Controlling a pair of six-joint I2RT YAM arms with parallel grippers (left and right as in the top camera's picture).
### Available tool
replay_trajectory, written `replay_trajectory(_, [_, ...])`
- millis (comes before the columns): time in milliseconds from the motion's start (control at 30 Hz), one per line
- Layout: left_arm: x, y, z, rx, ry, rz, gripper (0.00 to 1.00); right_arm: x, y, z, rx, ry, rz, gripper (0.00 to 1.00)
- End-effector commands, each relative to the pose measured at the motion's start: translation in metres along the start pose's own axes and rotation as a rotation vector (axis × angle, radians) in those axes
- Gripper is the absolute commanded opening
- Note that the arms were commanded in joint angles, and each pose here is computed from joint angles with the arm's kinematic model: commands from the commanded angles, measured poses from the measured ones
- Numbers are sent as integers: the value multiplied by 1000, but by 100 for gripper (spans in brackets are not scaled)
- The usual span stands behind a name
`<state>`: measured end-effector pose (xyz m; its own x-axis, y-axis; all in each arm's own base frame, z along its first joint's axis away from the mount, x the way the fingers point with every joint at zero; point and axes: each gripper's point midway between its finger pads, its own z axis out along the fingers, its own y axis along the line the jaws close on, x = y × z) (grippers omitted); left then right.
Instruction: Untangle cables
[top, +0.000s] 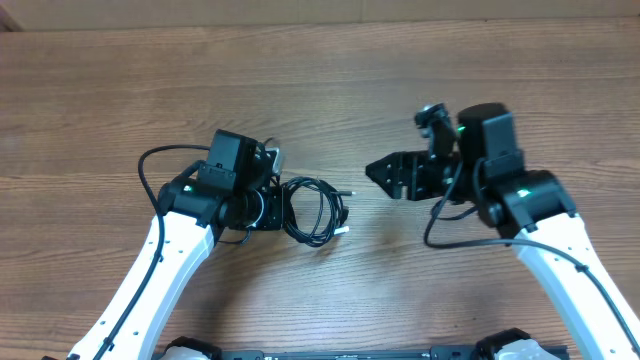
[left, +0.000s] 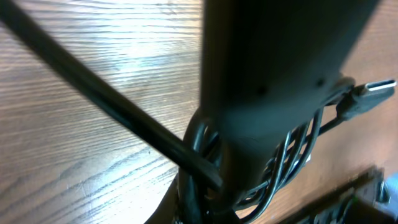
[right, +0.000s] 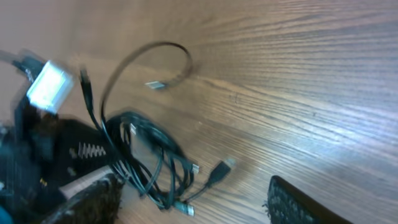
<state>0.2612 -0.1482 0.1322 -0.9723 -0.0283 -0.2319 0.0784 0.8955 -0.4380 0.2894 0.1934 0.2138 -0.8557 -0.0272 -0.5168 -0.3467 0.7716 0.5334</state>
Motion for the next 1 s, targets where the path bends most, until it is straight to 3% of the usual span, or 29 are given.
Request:
replay_trajectory(0, [-8, 8, -5, -59, -53, -176, 4, -4, 6, 3, 126, -51, -110, 72])
replay_trajectory(133, [-8, 8, -5, -57, -51, -182, 4, -2, 13, 19, 213, -64, -192, 76])
replay_trajectory(433, [-2, -5, -4, 12, -12, -178, 4, 13, 35, 81, 185, 0, -332, 84])
replay_trajectory(667, [8, -4, -5, 0, 19, -177, 4, -21, -26, 68, 532, -179, -160, 91])
replay_trajectory(833, [-1, -11, -22, 28, -59, -148, 4, -4, -71, 57, 624, -91, -1, 91])
replay_trajectory(967, [-17, -17, -46, 41, -199, -96, 4, 15, -66, 61, 518, 28, 27, 99])
